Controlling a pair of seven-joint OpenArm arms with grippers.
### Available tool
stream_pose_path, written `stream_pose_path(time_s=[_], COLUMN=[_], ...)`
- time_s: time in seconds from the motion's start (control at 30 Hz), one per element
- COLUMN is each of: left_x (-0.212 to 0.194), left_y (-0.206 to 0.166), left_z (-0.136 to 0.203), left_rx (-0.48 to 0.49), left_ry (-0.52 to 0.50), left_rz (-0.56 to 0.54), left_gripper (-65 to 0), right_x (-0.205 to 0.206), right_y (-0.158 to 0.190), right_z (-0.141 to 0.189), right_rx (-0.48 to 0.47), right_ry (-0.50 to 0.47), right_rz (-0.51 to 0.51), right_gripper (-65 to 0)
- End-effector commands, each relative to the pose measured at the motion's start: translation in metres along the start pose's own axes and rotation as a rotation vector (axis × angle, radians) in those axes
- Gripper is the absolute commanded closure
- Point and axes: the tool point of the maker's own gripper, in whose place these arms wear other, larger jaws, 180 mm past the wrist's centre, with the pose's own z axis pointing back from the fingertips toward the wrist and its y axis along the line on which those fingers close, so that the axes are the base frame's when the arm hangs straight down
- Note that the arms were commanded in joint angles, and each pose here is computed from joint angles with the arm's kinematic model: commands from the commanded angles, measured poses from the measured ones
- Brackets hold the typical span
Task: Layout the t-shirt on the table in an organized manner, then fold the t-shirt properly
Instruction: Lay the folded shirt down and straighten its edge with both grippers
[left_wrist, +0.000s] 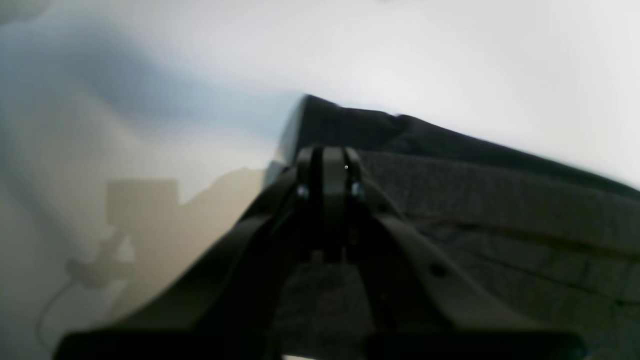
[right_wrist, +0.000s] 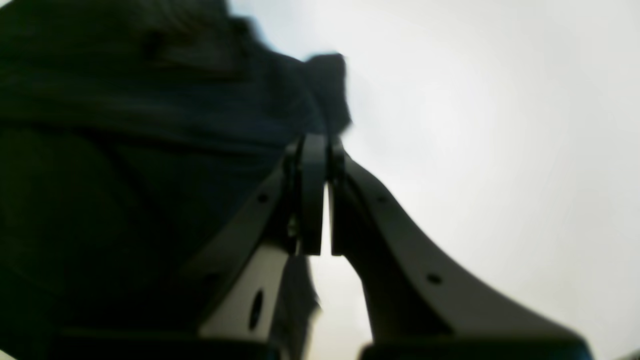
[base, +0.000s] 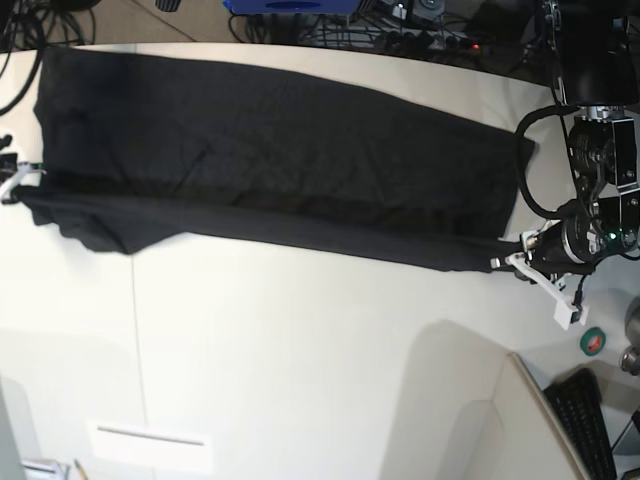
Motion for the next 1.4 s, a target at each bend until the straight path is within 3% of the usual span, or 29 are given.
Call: stream_pose_path(time_s=[0.0,0.33,0.87,1.37], left_x=[0.014,-0.003,-0.003,-0.03], left_y=[0.002,0.005,0.014,0.019], left_z=[0.006,0.002,0.01,0.004], left_rx=[0.005,0.011,0.031,0.042], left_ry=[-0.042,-0.006,-0.003,0.06], left_rz=[-0.011,-0.008,-0.03,-0.029], left_gripper=[0.0,0.0,0.0,0.0], right_x=[0.011,-0.026,-0.033,-0.061], right_y=[-0.001,0.02,0.02,0.021], right_z=[0.007,0.006,0.036,0.021], right_rx=[-0.006,0.032,0.0,0.021], right_ry=[-0.035,0.04,0.064,0.145], right_rz=[0.017,-0.012,0.038,-0.012], right_gripper=[0.0,0.0,0.0,0.0])
